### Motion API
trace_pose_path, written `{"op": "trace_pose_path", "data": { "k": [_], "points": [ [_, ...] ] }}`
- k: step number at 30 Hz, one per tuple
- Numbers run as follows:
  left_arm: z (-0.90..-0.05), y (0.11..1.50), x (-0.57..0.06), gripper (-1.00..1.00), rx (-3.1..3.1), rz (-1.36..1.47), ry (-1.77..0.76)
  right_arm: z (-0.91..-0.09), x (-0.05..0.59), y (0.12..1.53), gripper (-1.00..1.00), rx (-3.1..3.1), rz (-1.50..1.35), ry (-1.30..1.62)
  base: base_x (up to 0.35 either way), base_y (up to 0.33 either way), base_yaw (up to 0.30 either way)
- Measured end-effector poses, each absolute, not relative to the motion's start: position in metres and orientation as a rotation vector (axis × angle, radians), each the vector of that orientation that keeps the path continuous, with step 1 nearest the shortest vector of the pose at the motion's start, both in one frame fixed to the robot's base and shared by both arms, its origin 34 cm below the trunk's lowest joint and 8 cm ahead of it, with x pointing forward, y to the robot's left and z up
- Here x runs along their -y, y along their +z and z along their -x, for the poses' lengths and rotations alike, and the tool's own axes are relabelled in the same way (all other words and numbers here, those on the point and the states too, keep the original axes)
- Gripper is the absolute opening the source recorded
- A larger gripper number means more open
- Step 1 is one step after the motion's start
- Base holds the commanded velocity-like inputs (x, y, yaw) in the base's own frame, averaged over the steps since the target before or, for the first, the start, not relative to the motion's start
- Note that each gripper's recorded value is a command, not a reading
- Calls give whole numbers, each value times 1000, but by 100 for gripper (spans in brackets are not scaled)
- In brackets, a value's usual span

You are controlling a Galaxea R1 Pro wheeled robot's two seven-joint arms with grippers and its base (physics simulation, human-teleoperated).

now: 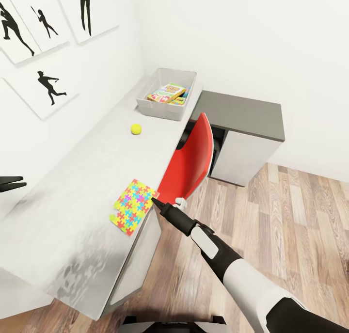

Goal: Put all the toys in the child's room - the three board games (two on the bed and one on the table), the two jigsaw puzzles on the table, and the tennis ball on the table - inside the toy box on the table in the child's room.

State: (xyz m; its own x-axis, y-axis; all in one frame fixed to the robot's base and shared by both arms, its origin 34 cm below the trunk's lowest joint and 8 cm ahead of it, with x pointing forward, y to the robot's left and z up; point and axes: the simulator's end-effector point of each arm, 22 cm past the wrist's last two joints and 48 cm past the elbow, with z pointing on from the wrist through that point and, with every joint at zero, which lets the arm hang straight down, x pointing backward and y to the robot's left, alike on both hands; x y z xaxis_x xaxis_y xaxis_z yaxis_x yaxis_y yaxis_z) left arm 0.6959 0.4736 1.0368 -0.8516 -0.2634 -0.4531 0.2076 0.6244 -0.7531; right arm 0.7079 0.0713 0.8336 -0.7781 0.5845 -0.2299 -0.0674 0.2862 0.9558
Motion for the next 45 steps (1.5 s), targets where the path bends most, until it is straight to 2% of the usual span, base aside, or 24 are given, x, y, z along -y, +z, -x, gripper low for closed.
{"op": "trace_pose_path", "data": {
  "k": [28, 45],
  "points": [
    [-692, 1017, -449, 100, -2345, 38, -1235, -708, -72, 835, -100, -2004, -454, 1531, -59, 0, -32],
    [-692, 1017, -448, 100, -2345, 37, -1236, -707, -72, 835, -100, -2004, -451, 1533, -239, 0, -6]
  ]
}}
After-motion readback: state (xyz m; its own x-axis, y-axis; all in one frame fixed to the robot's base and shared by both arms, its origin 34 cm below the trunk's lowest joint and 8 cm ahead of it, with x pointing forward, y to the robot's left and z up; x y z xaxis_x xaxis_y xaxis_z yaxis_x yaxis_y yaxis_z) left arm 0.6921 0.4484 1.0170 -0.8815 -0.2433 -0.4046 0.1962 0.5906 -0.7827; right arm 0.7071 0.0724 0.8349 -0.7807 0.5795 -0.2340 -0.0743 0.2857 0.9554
